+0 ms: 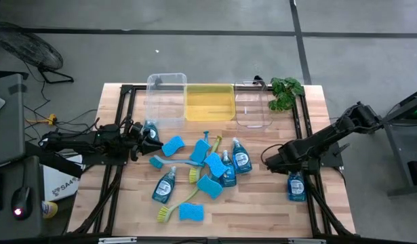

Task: Pick & Place Kitchen Sink Supplies
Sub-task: Put the blue dishwasher liquid into the transparent bin

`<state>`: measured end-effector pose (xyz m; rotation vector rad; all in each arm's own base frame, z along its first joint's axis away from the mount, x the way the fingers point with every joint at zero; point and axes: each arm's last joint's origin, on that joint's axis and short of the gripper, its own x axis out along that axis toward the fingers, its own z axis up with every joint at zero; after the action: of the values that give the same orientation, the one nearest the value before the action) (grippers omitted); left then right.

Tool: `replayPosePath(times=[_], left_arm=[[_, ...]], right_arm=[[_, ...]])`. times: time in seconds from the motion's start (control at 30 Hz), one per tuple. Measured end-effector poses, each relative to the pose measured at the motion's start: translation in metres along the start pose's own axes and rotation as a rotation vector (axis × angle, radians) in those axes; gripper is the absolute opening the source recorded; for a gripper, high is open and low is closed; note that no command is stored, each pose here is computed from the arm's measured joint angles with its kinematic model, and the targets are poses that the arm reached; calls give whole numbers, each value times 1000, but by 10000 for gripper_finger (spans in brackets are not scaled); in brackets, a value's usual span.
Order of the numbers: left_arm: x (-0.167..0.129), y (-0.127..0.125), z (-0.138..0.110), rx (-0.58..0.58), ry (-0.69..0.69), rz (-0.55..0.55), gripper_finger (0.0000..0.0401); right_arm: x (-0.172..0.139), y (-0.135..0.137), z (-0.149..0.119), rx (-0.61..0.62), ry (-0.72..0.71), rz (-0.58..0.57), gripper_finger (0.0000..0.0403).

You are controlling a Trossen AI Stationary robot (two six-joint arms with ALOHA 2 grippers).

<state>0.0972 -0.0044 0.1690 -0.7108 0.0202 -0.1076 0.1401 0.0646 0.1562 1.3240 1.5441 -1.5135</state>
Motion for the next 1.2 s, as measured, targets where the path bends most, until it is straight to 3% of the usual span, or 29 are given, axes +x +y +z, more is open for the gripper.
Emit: replayPosePath(times=[0.83, 1.2], left_arm=[[0, 0, 0, 0, 0, 0, 105], [0, 0, 0, 0, 0, 0, 105]], right_arm=[[24, 4, 17, -21, 47, 34, 276], [25, 4, 17, -45, 40, 37, 204]])
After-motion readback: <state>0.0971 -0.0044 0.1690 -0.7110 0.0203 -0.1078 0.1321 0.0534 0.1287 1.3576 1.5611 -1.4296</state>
